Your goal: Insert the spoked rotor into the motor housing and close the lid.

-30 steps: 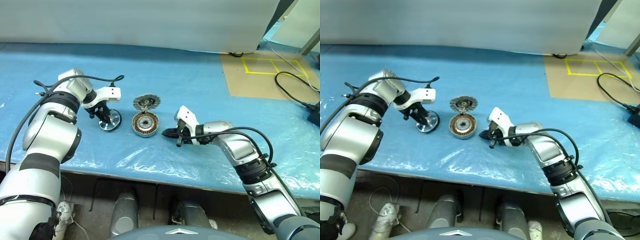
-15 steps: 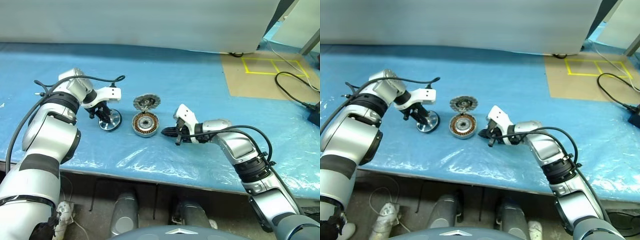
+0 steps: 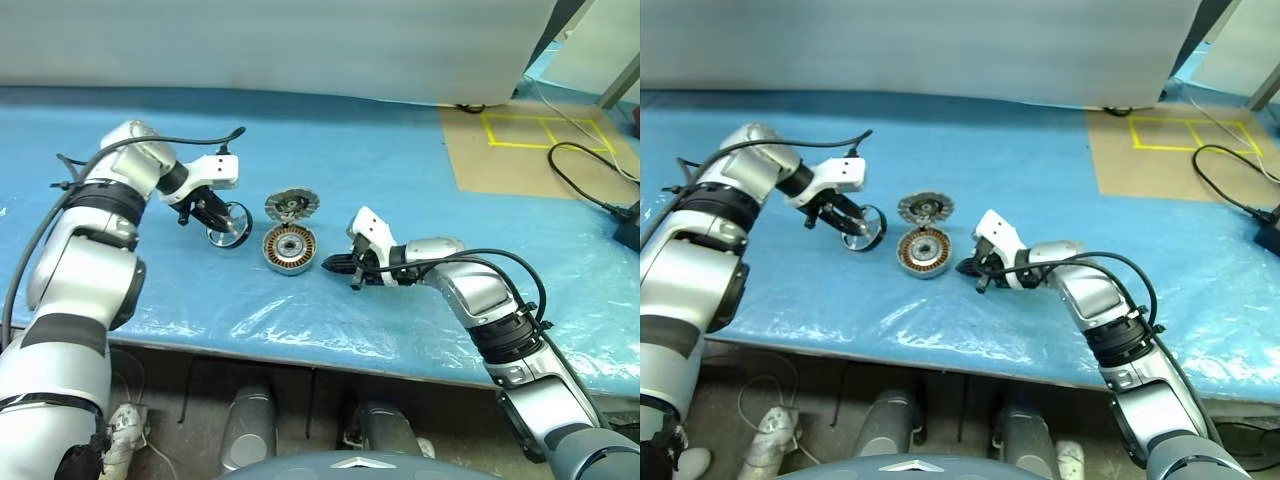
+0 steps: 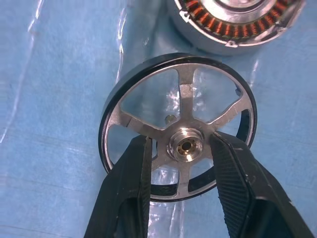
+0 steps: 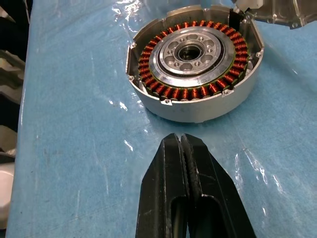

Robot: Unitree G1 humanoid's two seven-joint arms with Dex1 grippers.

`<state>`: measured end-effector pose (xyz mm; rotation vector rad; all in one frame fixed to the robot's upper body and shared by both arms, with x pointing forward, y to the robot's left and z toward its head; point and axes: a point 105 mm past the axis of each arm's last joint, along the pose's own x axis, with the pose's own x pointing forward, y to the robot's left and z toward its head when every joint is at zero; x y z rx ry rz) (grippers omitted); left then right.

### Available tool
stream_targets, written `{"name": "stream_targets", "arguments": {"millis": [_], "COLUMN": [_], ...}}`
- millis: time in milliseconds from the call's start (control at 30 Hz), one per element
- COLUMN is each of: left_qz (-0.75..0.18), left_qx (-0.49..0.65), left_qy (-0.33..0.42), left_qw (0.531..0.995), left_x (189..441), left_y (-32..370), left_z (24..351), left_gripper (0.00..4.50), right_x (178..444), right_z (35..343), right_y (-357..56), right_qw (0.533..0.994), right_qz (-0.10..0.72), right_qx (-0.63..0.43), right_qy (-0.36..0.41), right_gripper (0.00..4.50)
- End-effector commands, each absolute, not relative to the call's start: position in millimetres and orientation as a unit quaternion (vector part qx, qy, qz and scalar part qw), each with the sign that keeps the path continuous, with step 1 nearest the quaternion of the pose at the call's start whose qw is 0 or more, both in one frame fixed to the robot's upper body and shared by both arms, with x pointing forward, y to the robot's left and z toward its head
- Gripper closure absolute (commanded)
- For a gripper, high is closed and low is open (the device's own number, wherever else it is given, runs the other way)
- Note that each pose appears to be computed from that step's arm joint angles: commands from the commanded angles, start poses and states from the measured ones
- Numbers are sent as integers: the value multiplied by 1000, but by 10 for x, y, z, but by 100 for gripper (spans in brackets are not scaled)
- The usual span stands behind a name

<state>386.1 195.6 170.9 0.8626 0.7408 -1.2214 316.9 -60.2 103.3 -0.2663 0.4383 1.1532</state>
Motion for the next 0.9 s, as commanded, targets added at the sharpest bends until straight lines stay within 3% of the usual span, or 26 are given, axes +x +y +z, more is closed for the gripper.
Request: {"name": "stream_targets", "arguments": {"millis": [33,167,367,533,900], "left_qz": [-548,-576,-590,-580,-563], "left_qx": [376,373,314,260,224], "left_qy": [300,275,196,126,116], "left_qw": [684,673,718,761,787], "left_x": [3708,3338,3066,3011,3162], "left_y": [2069,2125,1904,1646,1436], "left_z": [1848,1887,1992,1957,1733], "left_gripper": [307,307,307,307,307], "right_x": [3193,3288,3406,3373,3312], "right_z": [1282,1232,1253,1192,1046], "right_y": [-617,-748,-824,-845,-874], "right_qw": [812,821,840,841,837], "right_qz": [544,531,515,517,518], "right_qx": [-124,-116,-91,-80,-89], "right_qy": [172,176,146,139,149], "right_gripper": [450,450,450,450,450]}}
